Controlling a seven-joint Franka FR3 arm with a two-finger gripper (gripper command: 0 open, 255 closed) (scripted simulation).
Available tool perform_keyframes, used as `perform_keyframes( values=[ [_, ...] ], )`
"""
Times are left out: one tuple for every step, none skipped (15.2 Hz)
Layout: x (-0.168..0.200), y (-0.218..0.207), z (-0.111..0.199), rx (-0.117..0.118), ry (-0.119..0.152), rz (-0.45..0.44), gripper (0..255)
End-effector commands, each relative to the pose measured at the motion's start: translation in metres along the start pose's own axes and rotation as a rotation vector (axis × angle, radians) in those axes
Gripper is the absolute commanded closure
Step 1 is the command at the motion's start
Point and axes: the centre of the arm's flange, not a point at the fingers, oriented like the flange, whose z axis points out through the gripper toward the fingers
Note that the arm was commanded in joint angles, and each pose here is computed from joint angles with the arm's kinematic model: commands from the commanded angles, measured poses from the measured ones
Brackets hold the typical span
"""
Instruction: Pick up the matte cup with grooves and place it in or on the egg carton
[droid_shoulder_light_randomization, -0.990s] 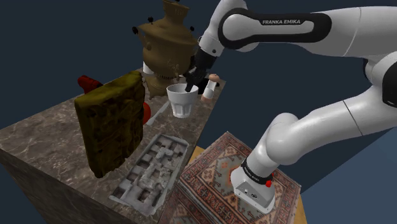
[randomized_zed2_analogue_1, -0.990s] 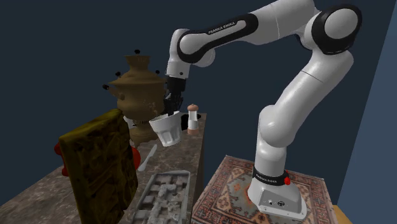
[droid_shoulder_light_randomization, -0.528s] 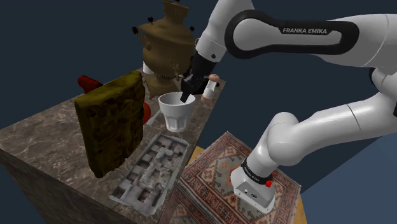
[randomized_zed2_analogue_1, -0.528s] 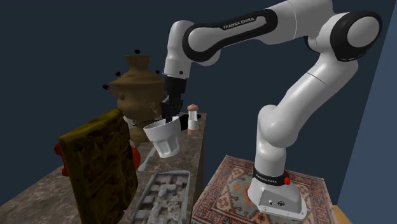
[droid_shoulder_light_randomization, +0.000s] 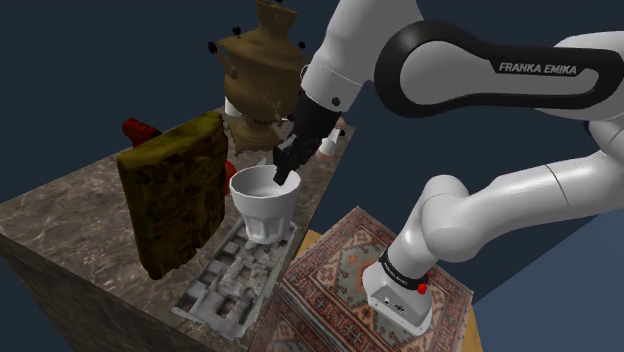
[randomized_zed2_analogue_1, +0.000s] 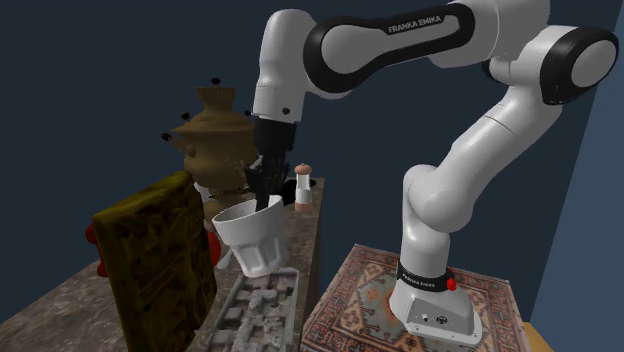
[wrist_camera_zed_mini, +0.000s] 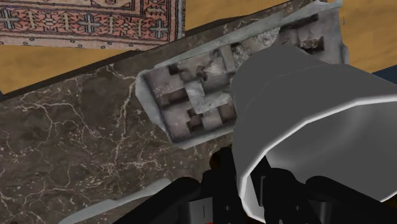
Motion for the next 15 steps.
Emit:
perform_keyframes(
  values=[
    [-0.007, -0.014, 0.003, 0.001, 0.000, 0.002, 255],
    [-0.007, -0.013, 0.008, 0.001, 0.000, 0.002, 255],
    [-0.008, -0.012, 0.013, 0.001, 0.000, 0.002, 255],
    [-0.009, -0.011, 0.018, 0.001, 0.000, 0.002, 255],
    [-0.009, -0.010, 0.023, 0.001, 0.000, 0.002, 255],
    [-0.010, -0.009, 0.029, 0.001, 0.000, 0.002, 255],
    [-0.010, -0.008, 0.034, 0.001, 0.000, 0.002, 255],
    [-0.011, -0.008, 0.039, 0.001, 0.000, 0.002, 255],
    [-0.012, -0.007, 0.044, 0.001, 0.000, 0.002, 255],
    [-0.012, -0.006, 0.049, 0.001, 0.000, 0.002, 255],
    [-0.013, -0.005, 0.054, 0.001, 0.000, 0.002, 255],
    [-0.013, -0.004, 0.060, 0.001, 0.000, 0.002, 255],
    [-0.014, -0.003, 0.065, 0.001, 0.000, 0.002, 255],
    [-0.014, -0.002, 0.070, 0.001, 0.000, 0.002, 255],
    [-0.015, -0.001, 0.075, 0.001, 0.000, 0.002, 255]
  ],
)
